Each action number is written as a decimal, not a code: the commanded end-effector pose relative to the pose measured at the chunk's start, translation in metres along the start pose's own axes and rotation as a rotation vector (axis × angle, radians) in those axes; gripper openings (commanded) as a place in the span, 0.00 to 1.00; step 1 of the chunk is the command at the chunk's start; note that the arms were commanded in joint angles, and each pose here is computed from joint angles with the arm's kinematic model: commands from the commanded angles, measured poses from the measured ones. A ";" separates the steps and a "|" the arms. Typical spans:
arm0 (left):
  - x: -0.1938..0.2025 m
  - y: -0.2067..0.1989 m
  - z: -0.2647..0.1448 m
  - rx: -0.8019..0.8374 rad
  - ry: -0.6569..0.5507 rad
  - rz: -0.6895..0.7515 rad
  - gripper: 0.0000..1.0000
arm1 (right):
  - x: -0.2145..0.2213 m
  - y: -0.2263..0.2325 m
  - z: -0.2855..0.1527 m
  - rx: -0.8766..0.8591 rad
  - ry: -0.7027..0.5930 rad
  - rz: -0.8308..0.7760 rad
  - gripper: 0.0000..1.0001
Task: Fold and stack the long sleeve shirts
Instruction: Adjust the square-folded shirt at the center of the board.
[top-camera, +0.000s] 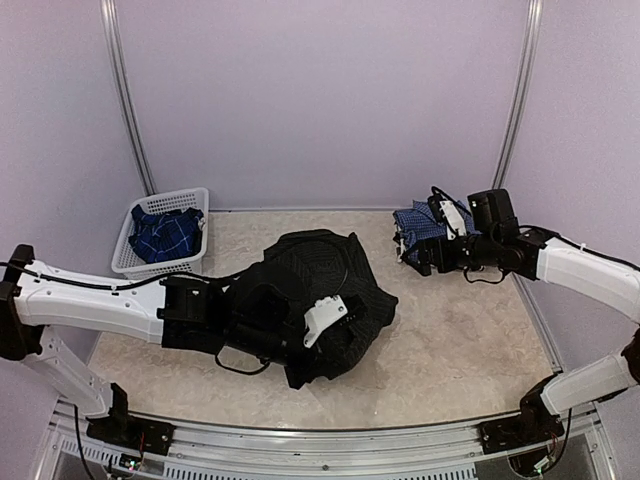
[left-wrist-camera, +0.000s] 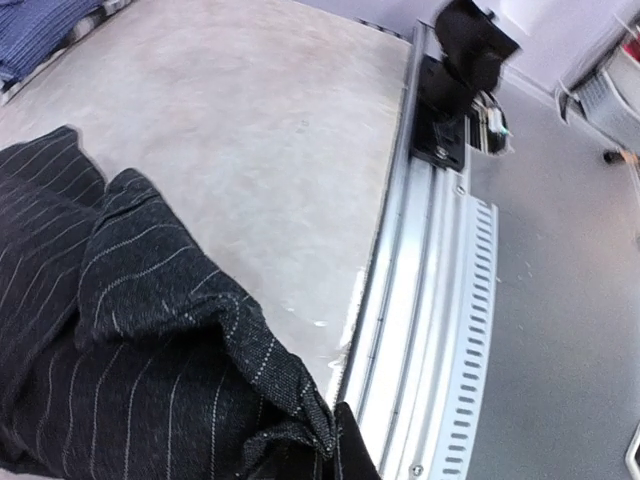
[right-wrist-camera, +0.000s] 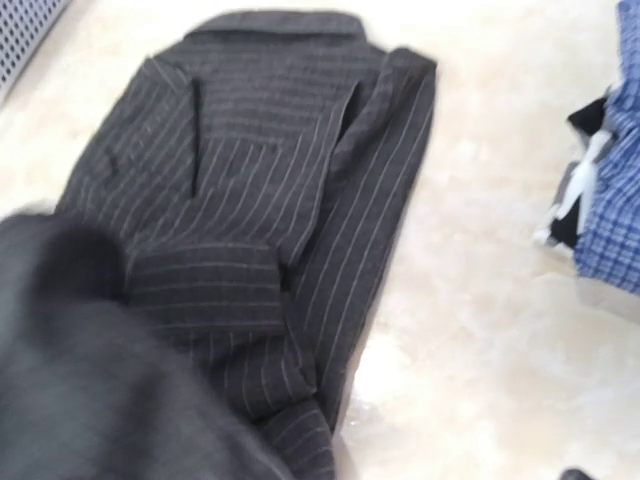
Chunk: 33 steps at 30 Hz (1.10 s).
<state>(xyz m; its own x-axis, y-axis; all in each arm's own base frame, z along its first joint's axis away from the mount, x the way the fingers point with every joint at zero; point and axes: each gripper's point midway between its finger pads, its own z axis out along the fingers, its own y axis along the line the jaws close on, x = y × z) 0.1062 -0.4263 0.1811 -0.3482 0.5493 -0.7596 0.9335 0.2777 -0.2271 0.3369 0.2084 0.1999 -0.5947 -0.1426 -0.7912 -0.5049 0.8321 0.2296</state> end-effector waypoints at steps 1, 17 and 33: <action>0.026 -0.042 0.023 -0.008 0.165 0.211 0.00 | 0.005 -0.005 -0.011 0.031 0.023 0.009 1.00; 0.074 -0.029 0.050 -0.101 0.217 0.184 0.99 | 0.052 0.019 0.019 -0.091 0.166 -0.007 0.97; 0.038 0.118 -0.132 -0.652 -0.331 -0.370 0.99 | 0.110 0.116 0.070 0.037 0.355 -0.320 0.97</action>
<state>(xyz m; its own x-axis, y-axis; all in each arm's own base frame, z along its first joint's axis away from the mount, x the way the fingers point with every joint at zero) 0.1603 -0.3186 0.1750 -0.4662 0.3476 -0.8136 0.6998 0.7074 -0.0988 0.2464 0.3141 0.1127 -0.6116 -0.4996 -0.6135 -0.6992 0.7041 0.1236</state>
